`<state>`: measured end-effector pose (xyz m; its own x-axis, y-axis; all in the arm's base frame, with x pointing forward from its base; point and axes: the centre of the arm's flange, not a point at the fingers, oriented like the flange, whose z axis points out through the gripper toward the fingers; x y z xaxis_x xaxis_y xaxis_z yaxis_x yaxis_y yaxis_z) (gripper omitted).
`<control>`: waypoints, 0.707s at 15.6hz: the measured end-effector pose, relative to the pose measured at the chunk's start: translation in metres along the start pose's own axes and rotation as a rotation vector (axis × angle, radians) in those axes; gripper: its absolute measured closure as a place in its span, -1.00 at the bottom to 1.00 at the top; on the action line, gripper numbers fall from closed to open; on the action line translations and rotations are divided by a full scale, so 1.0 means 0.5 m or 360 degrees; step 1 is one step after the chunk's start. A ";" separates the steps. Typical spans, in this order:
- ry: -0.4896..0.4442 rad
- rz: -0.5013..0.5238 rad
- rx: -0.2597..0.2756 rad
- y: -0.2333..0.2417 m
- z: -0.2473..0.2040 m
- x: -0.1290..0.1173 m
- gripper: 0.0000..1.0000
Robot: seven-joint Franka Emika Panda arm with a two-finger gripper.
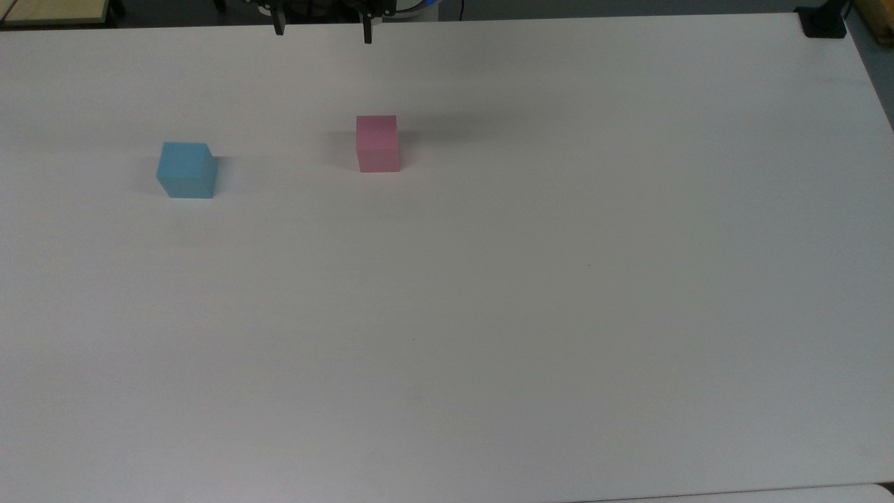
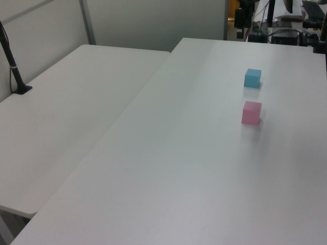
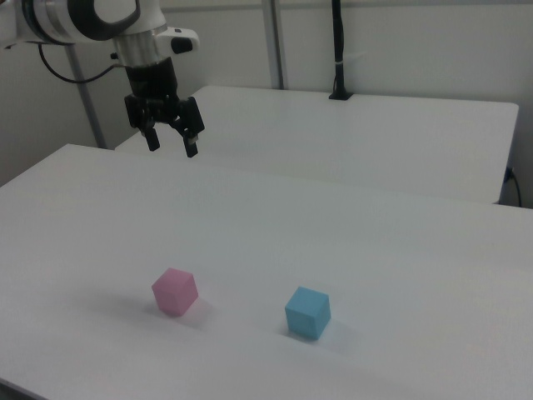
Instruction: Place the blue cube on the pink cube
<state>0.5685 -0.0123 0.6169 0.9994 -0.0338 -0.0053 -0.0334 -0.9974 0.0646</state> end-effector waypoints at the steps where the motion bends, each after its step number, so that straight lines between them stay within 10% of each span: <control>1: 0.0000 0.0000 0.0000 0.000 0.000 0.000 -1.00; 11: -0.0001 0.0009 0.0000 0.006 0.000 0.000 -1.00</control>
<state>0.5684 -0.0156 0.6169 0.9992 -0.0394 -0.0053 -0.0390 -0.9971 0.0647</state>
